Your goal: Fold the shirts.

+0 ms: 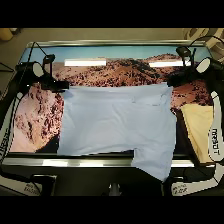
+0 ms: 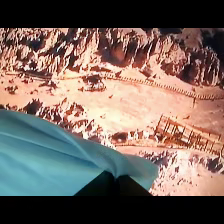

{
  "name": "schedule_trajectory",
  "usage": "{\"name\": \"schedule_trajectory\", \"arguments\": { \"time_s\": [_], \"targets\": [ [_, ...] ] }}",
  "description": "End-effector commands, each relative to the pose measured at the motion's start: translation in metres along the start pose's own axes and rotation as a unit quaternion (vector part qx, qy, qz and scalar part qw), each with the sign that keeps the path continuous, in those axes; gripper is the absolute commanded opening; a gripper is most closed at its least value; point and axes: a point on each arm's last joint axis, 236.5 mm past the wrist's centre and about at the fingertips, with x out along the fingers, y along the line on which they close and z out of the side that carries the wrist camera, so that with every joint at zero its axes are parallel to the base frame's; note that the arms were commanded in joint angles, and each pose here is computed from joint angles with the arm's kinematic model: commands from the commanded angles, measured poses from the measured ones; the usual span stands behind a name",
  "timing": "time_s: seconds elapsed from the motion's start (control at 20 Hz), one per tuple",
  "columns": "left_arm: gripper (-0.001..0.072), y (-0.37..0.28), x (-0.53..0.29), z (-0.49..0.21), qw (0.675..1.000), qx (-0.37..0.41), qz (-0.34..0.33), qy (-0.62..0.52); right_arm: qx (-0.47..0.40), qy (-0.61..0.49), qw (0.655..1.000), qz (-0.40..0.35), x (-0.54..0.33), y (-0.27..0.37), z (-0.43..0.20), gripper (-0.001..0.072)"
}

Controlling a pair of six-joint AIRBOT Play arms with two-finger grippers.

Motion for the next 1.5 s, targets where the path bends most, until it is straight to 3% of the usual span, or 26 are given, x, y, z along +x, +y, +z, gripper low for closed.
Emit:
{"name": "schedule_trajectory", "arguments": {
  "time_s": [0.0,0.3,0.75,0.8,0.85,0.9,1.0,1.15,1.45],
  "targets": [
    [0.0020,0.005,-0.010,-0.050,0.994,0.050,0.001,0.096,-0.012,0.138,0.989,0.057,-0.017,0.020,-0.071,0.0025],
    [0.0020,0.007,0.035,-0.141,0.970,0.082,-0.001,0.228,-0.011,0.251,0.960,0.126,0.008,0.052,-0.152,0.0024],
    [0.0024,-0.006,0.043,-0.149,0.965,0.115,-0.008,0.234,0.007,0.247,0.959,0.136,0.016,0.059,-0.154,0.0026],
    [0.0132,-0.005,0.043,-0.149,0.965,0.116,-0.004,0.235,0.007,0.246,0.960,0.135,0.016,0.059,-0.154,0.0112],
    [0.0423,0.002,0.040,-0.150,0.963,0.120,0.007,0.241,0.007,0.242,0.961,0.133,0.016,0.057,-0.152,0.0383],
    [0.0621,0.012,0.033,-0.151,0.959,0.126,0.026,0.253,-0.001,0.249,0.959,0.135,0.010,0.058,-0.154,0.0432],
    [0.0624,0.033,0.015,-0.150,0.953,0.142,0.054,0.262,-0.027,0.290,0.949,0.120,-0.013,0.046,-0.171,0.0426],
    [0.0616,0.040,-0.011,-0.158,0.969,0.060,0.021,0.240,0.025,0.321,0.937,0.132,-0.048,0.037,-0.199,0.0396],
    [0.0615,0.046,0.001,-0.281,0.959,0.009,-0.009,0.282,0.065,0.290,0.946,0.127,-0.049,0.056,-0.262,0.0394]
  ]
}}
